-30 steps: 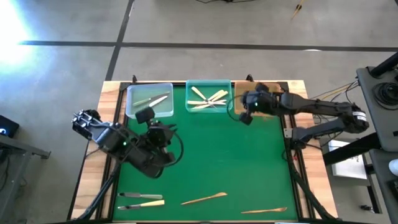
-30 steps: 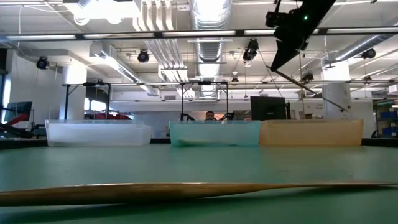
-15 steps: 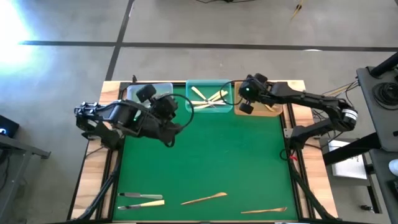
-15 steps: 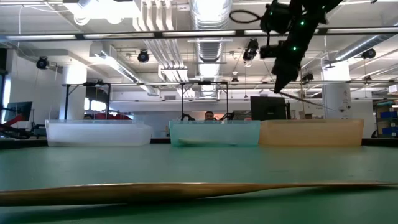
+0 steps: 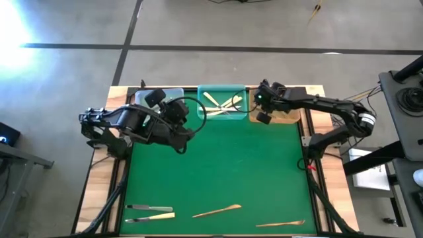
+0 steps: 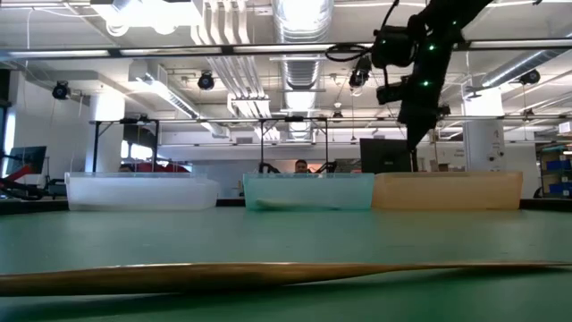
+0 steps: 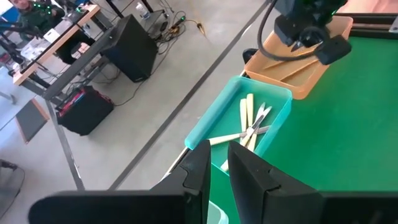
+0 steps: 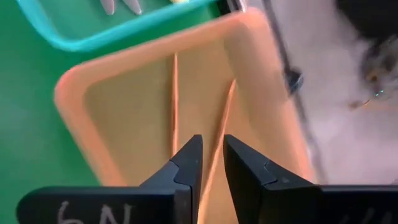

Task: Sort silverware by color (type)
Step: Put the right gold knife into the yellow bin

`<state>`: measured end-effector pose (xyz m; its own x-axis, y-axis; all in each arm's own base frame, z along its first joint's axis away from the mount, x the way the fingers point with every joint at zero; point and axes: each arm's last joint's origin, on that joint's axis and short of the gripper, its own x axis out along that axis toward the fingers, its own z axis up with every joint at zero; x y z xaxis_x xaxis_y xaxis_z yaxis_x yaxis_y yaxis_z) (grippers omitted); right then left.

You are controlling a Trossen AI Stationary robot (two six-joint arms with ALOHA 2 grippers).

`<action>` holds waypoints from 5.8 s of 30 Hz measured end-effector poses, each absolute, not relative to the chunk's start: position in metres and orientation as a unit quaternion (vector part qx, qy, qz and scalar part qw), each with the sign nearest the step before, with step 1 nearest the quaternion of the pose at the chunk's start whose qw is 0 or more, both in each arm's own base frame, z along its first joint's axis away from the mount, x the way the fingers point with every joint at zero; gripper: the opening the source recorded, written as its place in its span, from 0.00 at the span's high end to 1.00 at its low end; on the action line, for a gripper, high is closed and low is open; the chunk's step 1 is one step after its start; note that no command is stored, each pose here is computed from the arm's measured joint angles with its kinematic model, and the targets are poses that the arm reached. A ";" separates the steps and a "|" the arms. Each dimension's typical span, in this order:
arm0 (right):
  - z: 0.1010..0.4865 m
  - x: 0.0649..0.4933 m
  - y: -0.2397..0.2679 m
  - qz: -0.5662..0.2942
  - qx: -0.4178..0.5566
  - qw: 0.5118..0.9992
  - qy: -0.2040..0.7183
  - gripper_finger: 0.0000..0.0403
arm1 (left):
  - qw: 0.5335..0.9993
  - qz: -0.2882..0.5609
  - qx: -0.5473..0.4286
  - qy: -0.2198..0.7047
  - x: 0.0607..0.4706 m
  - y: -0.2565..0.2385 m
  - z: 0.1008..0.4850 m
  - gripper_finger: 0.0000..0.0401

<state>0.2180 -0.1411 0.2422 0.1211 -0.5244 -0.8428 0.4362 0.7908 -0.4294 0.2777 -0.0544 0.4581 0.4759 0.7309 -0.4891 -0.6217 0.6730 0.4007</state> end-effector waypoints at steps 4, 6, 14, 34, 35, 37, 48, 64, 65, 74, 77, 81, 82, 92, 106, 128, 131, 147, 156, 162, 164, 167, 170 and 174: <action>0.260 0.204 -0.125 -0.275 0.097 0.767 0.571 0.86 | 0.858 0.384 0.076 0.333 0.278 -0.055 0.458 0.90; 0.270 0.198 -0.116 -0.228 0.181 0.784 0.548 0.86 | 0.859 0.382 0.074 0.334 0.277 -0.055 0.458 0.90; 0.288 0.190 -0.062 -0.024 0.377 0.789 0.484 0.85 | 0.865 0.368 0.066 0.334 0.272 -0.057 0.461 0.90; 0.226 0.194 0.142 0.015 0.324 0.675 0.663 0.85 | 0.921 0.225 -0.013 0.318 0.252 -0.138 0.459 0.90; 0.223 0.195 0.151 0.028 0.325 0.677 0.660 0.85 | 0.923 0.218 -0.016 0.316 0.252 -0.143 0.458 0.90; 0.217 0.197 0.168 0.054 0.326 0.679 0.656 0.85 | 0.928 0.207 -0.021 0.310 0.253 -0.153 0.456 0.90; 0.183 0.207 0.219 0.132 0.310 0.690 0.641 0.85 | 0.936 0.173 -0.030 0.307 0.255 -0.188 0.444 0.90; 0.180 0.249 0.267 0.340 0.080 0.757 0.552 0.85 | 0.936 0.170 -0.038 0.305 0.254 -0.192 0.443 0.90; 0.178 0.249 0.267 0.341 0.072 0.755 0.555 0.85 | 0.936 0.170 -0.038 0.305 0.254 -0.192 0.443 0.90; 0.145 0.248 0.266 0.314 0.037 0.728 0.609 0.82 | 0.937 0.167 -0.027 0.307 0.254 -0.192 0.443 0.90; 0.149 0.251 0.269 0.310 0.036 0.733 0.605 0.79 | 0.937 0.167 -0.027 0.307 0.254 -0.192 0.443 0.90; 0.160 0.257 0.273 0.303 0.033 0.750 0.587 0.73 | 0.937 0.166 -0.025 0.307 0.254 -0.192 0.444 0.90; 0.162 0.258 0.273 0.301 0.032 0.753 0.584 0.71 | 0.937 0.166 -0.025 0.307 0.254 -0.192 0.444 0.90; 0.161 0.253 0.267 0.242 0.032 0.743 0.623 0.61 | 0.936 0.159 -0.016 0.313 0.253 -0.192 0.443 0.90; 0.160 0.255 0.264 0.168 0.035 0.753 0.635 0.65 | 0.936 0.158 -0.013 0.314 0.253 -0.192 0.443 0.90; 0.083 0.252 0.268 -0.002 0.047 0.706 0.706 0.96 | 0.934 0.154 -0.010 0.324 0.252 -0.192 0.442 0.90; 0.082 0.253 0.269 0.001 0.053 0.709 0.703 0.96 | 0.933 0.154 -0.009 0.324 0.252 -0.192 0.442 0.90; 0.104 0.268 0.254 -0.005 0.113 0.714 0.691 0.98 | 0.934 0.153 -0.010 0.324 0.251 -0.193 0.442 0.90; 0.185 0.267 0.234 0.007 0.117 0.800 0.588 0.98 | 0.934 0.152 -0.011 0.323 0.251 -0.193 0.442 0.90; 0.229 0.269 0.201 -0.049 0.082 0.860 0.502 0.98 | 0.934 0.152 -0.011 0.323 0.251 -0.193 0.442 0.90; 0.247 0.271 0.183 -0.095 0.065 0.885 0.451 0.98 | 0.934 0.153 -0.011 0.323 0.251 -0.193 0.442 0.90; 0.268 0.273 0.156 -0.154 0.035 0.905 0.395 0.98 | 0.934 0.153 -0.010 0.324 0.251 -0.193 0.442 0.90; 0.284 0.276 0.127 -0.216 -0.017 0.911 0.352 0.98 | 0.934 0.153 -0.010 0.324 0.251 -0.193 0.442 0.90; 0.309 0.274 0.087 -0.296 -0.071 0.902 0.307 0.98 | 0.934 0.152 -0.009 0.324 0.251 -0.193 0.442 0.90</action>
<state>0.2744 0.0870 0.3091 0.6361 -0.5777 -0.5115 0.4908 0.8144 -0.3095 0.2514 -0.1928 0.4423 0.7440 0.2787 -0.6072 -0.2908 0.9533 0.0813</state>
